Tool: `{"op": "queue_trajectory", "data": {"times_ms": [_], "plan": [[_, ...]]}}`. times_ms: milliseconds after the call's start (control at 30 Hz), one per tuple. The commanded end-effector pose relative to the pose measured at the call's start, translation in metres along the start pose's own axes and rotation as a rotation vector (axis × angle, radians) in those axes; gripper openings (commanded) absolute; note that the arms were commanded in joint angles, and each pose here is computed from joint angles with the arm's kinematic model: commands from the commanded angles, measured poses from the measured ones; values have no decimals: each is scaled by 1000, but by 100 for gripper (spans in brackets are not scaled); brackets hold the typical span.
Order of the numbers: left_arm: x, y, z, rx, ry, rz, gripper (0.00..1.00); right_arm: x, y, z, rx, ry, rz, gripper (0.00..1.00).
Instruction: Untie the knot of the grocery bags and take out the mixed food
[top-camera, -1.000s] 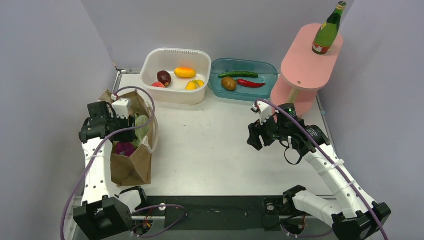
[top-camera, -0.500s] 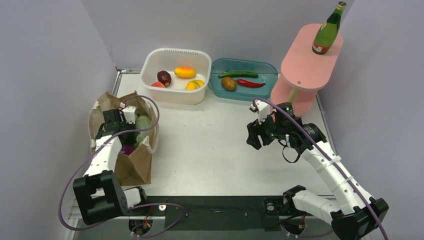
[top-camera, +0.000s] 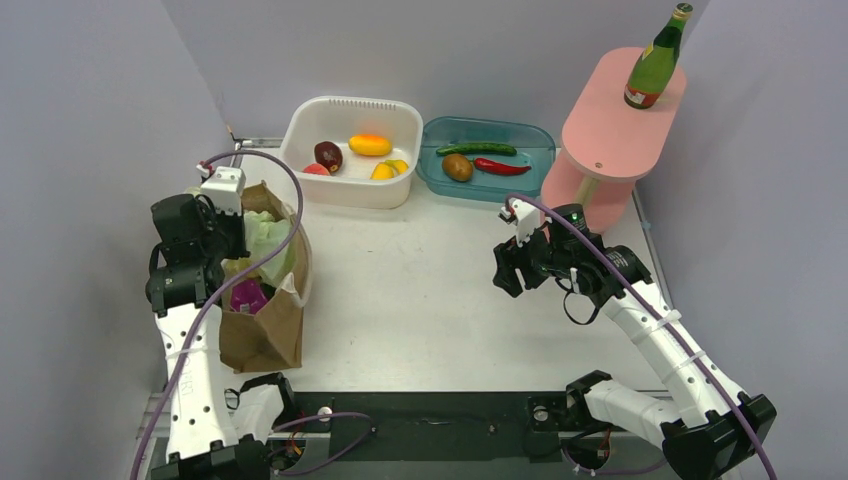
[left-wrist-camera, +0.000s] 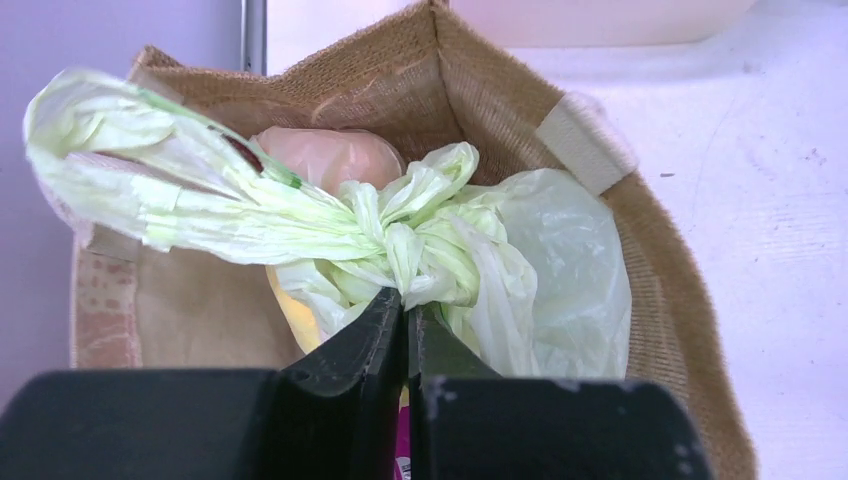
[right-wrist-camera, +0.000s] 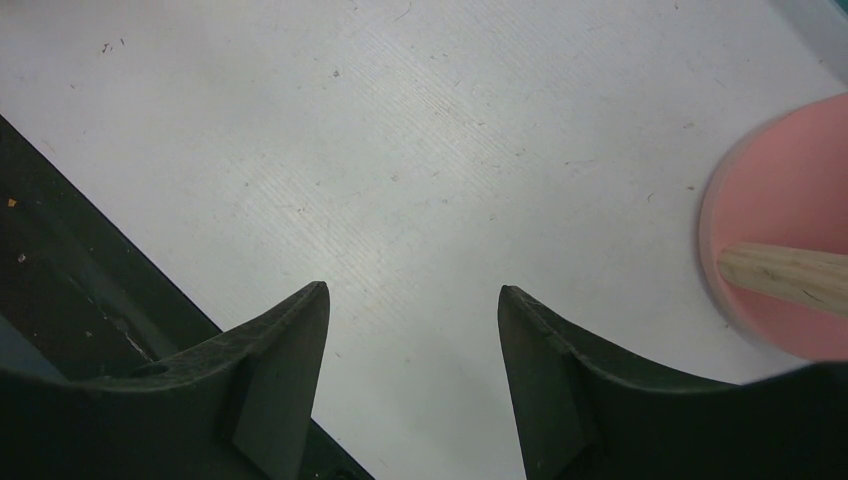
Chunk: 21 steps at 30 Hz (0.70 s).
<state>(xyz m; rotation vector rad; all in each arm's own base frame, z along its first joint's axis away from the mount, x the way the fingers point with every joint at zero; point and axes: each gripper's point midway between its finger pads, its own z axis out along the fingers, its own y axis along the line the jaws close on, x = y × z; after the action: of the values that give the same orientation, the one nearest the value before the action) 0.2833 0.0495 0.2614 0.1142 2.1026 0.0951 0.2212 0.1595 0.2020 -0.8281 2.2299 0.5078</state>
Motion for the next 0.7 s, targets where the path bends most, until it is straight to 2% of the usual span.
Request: {"op": "queue_trajectory", "data": {"times_ms": [0, 167, 333, 467, 667], "plan": [[-44, 4, -27, -12, -115, 11, 0, -22, -2, -4, 19, -66, -17, 59], [-87, 8, -49, -30, -222, -18, 0, -24, -1, -6, 14, -76, -24, 58], [-156, 12, -84, -40, -381, -50, 0, -31, 6, -8, -19, -111, -24, 58], [-191, 10, -103, -14, -435, -63, 0, -35, 9, -10, -33, -128, -30, 58], [-236, -21, -143, 154, -604, -36, 0, -40, 13, -14, -50, -155, -33, 58]]}}
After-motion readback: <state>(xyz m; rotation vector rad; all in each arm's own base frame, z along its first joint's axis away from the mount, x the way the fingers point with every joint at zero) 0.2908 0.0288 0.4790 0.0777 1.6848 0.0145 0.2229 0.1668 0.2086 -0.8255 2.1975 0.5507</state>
